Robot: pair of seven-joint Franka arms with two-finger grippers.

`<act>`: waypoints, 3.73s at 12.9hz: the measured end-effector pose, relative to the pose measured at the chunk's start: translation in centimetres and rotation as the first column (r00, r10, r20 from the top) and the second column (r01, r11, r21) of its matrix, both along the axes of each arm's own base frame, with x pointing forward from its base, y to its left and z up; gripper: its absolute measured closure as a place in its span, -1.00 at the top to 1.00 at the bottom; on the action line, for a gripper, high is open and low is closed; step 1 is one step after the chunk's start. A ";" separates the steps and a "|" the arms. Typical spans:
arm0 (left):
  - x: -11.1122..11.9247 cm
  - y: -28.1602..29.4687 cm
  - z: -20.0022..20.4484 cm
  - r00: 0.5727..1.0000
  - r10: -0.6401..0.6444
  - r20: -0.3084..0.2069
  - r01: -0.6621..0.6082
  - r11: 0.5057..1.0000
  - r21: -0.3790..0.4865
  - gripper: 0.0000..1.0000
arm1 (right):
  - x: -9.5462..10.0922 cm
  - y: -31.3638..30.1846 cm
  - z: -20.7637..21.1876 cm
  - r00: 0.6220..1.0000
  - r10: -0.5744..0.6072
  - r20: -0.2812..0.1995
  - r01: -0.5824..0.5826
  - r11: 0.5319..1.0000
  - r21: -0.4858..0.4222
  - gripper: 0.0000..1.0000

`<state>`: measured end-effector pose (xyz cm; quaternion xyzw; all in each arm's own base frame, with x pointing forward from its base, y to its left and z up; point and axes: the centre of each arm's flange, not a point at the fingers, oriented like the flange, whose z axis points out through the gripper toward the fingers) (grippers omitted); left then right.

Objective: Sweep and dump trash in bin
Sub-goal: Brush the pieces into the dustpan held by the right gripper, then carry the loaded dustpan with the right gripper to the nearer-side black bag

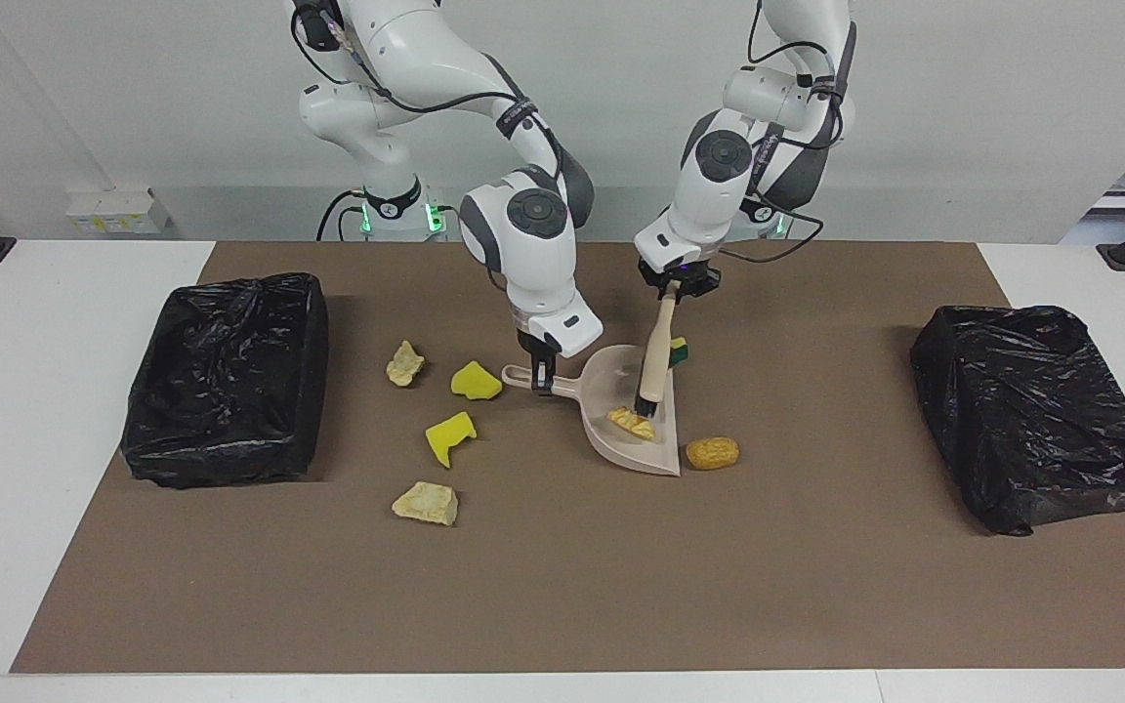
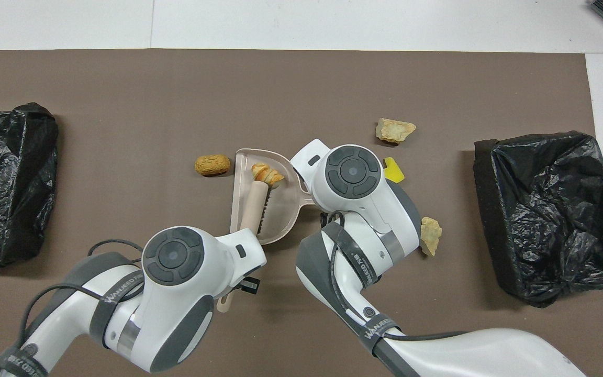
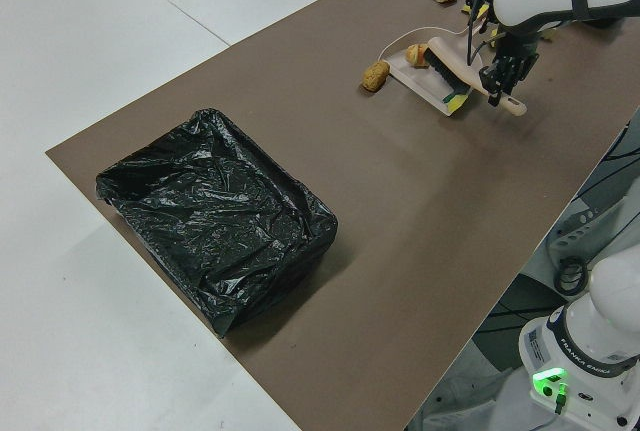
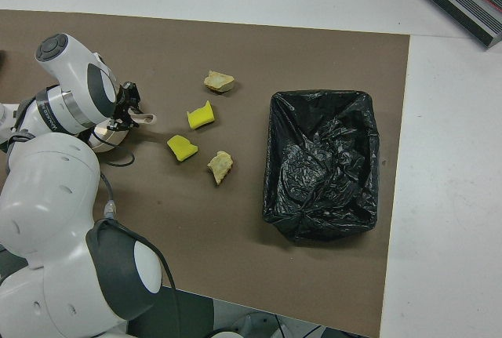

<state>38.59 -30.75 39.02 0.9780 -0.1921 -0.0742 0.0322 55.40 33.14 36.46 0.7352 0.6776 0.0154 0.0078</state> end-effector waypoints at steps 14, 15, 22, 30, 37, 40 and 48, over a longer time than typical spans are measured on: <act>15.2 10.4 3.5 0.992 0.042 0.119 -0.047 0.998 0.045 -0.45 | -0.2 -0.4 -0.4 0.999 -0.004 -0.032 0.003 1.000 -0.021 -0.35; 16.2 12.7 2.7 0.994 -0.003 0.110 -0.004 0.998 0.069 -0.45 | -0.3 -0.4 -0.4 0.999 -0.004 -0.035 0.003 1.000 -0.023 -0.35; 14.4 15.2 -1.7 0.979 -0.174 -0.108 0.191 0.965 0.179 -0.45 | -0.5 -0.4 -0.5 0.999 -0.003 -0.054 0.001 0.999 -0.036 -0.35; 6.2 3.3 -0.4 0.935 -0.267 -0.231 0.314 0.929 0.196 -0.45 | -1.2 -0.8 -0.5 0.995 -0.014 -0.104 0.007 0.997 -0.071 -0.35; 3.2 4.9 6.1 0.976 -0.081 -0.203 0.133 0.957 0.257 -0.45 | -0.5 -2.3 -0.1 0.994 -0.012 -0.110 0.004 0.997 -0.073 -0.35; 0.9 5.7 4.5 0.987 0.032 -0.160 0.014 0.959 0.282 -0.45 | 0.1 -3.3 1.2 0.996 0.016 -0.091 -0.022 0.998 -0.062 -0.35; -9.1 0.6 0.5 0.978 0.198 -0.070 -0.187 0.973 0.139 -0.45 | 4.9 -19.0 10.1 0.990 0.132 -0.044 -0.134 0.990 -0.038 -0.35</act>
